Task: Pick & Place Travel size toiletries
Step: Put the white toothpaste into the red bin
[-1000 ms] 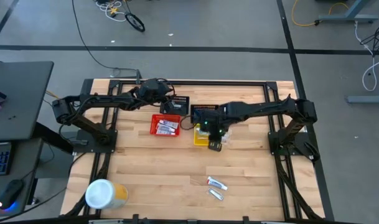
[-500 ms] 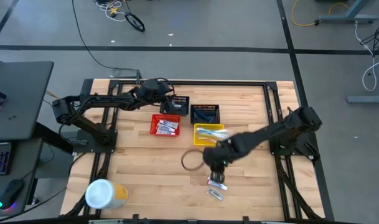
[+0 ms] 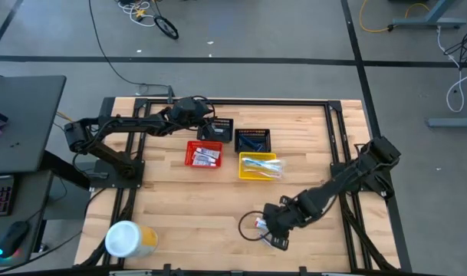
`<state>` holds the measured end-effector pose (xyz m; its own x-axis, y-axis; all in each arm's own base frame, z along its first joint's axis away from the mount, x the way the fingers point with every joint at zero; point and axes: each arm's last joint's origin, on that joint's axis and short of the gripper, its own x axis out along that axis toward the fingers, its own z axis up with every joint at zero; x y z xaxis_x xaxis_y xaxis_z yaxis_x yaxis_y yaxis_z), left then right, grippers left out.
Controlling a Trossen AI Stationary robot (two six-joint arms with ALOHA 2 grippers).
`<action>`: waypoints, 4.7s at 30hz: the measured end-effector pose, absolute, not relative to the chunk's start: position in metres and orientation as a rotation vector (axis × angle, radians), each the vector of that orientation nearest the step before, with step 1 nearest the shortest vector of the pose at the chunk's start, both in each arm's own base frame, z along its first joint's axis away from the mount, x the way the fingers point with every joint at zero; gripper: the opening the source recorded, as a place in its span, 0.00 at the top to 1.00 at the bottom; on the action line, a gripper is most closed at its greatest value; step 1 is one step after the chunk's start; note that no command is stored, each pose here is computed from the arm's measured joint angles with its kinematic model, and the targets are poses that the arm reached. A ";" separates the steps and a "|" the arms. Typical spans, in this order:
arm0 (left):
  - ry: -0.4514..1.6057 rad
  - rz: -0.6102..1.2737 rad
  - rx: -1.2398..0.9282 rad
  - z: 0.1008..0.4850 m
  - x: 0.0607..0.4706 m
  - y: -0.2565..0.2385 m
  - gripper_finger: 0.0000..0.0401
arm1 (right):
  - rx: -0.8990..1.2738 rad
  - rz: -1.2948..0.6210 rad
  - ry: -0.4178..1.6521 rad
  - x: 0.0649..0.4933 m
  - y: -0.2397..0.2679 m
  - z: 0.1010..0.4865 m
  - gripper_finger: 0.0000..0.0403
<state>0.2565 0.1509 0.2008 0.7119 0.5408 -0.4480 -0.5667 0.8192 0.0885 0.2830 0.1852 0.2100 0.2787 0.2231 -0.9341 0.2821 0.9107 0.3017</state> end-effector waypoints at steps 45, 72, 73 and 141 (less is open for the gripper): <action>0.460 0.629 -0.090 0.201 0.257 0.151 0.60 | 0.223 0.111 1.073 0.254 0.176 0.128 0.86; 0.422 0.503 -0.163 0.203 0.259 0.148 0.60 | -0.216 -0.135 0.744 0.306 0.098 0.165 0.84; 0.407 0.448 -0.209 0.203 0.260 0.147 0.60 | -0.238 -0.162 0.743 0.305 0.096 0.168 0.84; 0.475 0.257 -0.451 0.237 0.254 0.085 0.98 | -0.210 -0.492 0.633 0.313 0.040 0.191 0.64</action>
<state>0.2542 0.0847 0.2369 0.8598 0.1338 -0.4928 -0.3396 0.8706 -0.3561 0.3133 0.0402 0.1909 0.6964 -0.5006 -0.5143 0.3751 0.8648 -0.3338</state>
